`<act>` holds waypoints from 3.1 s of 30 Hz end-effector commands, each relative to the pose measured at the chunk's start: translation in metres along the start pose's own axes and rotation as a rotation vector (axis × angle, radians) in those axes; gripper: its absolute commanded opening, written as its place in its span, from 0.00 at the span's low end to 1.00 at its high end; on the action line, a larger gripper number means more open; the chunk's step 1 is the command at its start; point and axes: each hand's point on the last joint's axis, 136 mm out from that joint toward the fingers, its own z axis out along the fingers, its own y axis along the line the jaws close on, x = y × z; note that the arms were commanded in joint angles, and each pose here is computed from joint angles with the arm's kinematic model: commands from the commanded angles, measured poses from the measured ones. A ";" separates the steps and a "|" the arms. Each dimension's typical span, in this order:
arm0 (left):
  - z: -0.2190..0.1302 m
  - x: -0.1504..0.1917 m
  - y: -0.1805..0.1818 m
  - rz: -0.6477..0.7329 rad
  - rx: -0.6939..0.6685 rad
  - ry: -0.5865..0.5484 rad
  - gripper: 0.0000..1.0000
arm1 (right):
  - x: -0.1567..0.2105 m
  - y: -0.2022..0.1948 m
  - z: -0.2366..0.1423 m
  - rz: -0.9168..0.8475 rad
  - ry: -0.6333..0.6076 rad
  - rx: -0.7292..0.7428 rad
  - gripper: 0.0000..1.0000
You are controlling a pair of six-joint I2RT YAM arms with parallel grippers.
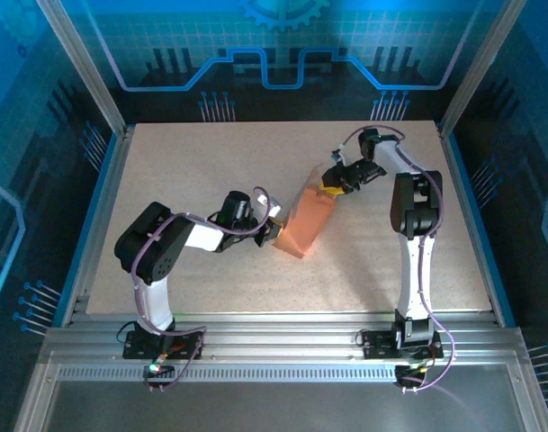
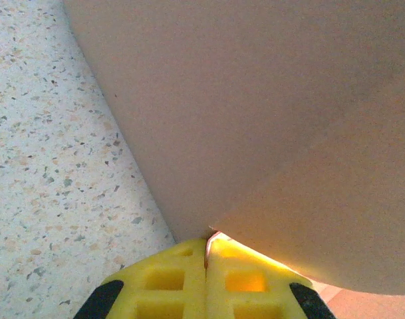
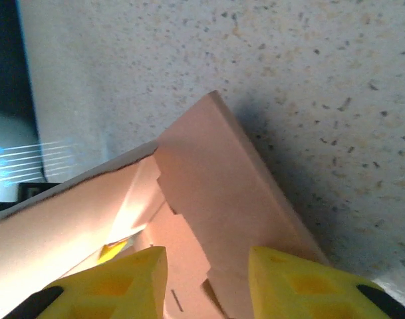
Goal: Fold the paper box
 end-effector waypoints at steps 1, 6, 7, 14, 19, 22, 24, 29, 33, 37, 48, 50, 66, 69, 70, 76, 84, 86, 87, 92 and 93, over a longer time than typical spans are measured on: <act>0.000 0.045 0.003 -0.086 -0.021 0.152 0.00 | -0.002 -0.003 -0.006 0.092 -0.004 -0.049 0.36; 0.000 0.045 0.003 -0.082 -0.020 0.153 0.00 | -0.014 -0.010 -0.018 0.086 -0.060 -0.027 0.35; 0.000 0.046 0.003 -0.084 -0.021 0.156 0.00 | -0.017 -0.010 -0.021 0.086 -0.072 -0.033 0.35; 0.001 0.046 0.003 -0.086 -0.014 0.157 0.00 | -0.037 -0.031 -0.028 0.154 -0.127 -0.029 0.41; 0.002 0.049 0.004 -0.085 -0.020 0.161 0.00 | -0.033 -0.039 -0.009 0.208 -0.057 -0.075 0.50; 0.003 0.050 0.004 -0.085 -0.018 0.163 0.00 | -0.028 -0.038 -0.003 0.201 -0.035 -0.084 0.56; 0.003 0.050 0.004 -0.084 -0.017 0.163 0.00 | -0.024 -0.039 -0.001 0.192 -0.022 -0.086 0.59; 0.004 0.049 0.004 -0.086 -0.015 0.163 0.00 | -0.010 -0.033 0.006 0.180 0.027 -0.150 0.62; 0.004 0.049 0.005 -0.084 -0.015 0.162 0.00 | 0.002 -0.015 0.007 0.146 0.041 -0.206 0.63; 0.005 0.048 0.004 -0.085 -0.011 0.159 0.00 | 0.001 0.001 0.002 0.128 0.013 -0.284 0.63; 0.003 0.049 0.005 -0.084 -0.015 0.163 0.00 | -0.010 0.025 -0.018 0.096 -0.039 -0.365 0.58; 0.004 0.048 0.005 -0.082 -0.015 0.163 0.00 | -0.009 0.023 -0.020 0.091 -0.044 -0.346 0.58; 0.001 0.045 0.008 -0.114 -0.010 0.141 0.00 | 0.025 0.026 -0.004 -0.037 0.063 -0.277 0.40; 0.000 0.043 0.008 -0.172 0.015 0.126 0.00 | 0.026 0.016 -0.006 -0.024 0.059 -0.242 0.39; 0.000 0.041 0.007 -0.185 0.027 0.116 0.00 | 0.026 0.014 -0.006 -0.019 0.060 -0.240 0.37; 0.001 0.038 0.005 -0.231 0.055 0.098 0.00 | 0.025 0.013 -0.006 -0.027 0.065 -0.217 0.35; 0.003 0.041 0.005 -0.254 0.062 0.117 0.00 | 0.030 0.011 -0.008 -0.055 0.096 -0.134 0.36; 0.003 0.042 0.006 -0.251 0.060 0.121 0.00 | 0.035 0.014 -0.006 -0.077 0.121 -0.113 0.35; 0.003 0.042 0.006 -0.247 0.058 0.124 0.00 | 0.038 0.017 -0.003 -0.088 0.135 -0.109 0.35; 0.003 0.042 0.006 -0.210 0.051 0.139 0.00 | 0.047 0.027 0.003 -0.125 0.171 -0.080 0.32; 0.003 0.043 0.005 -0.212 0.053 0.149 0.00 | 0.050 0.024 0.006 -0.131 0.192 -0.040 0.32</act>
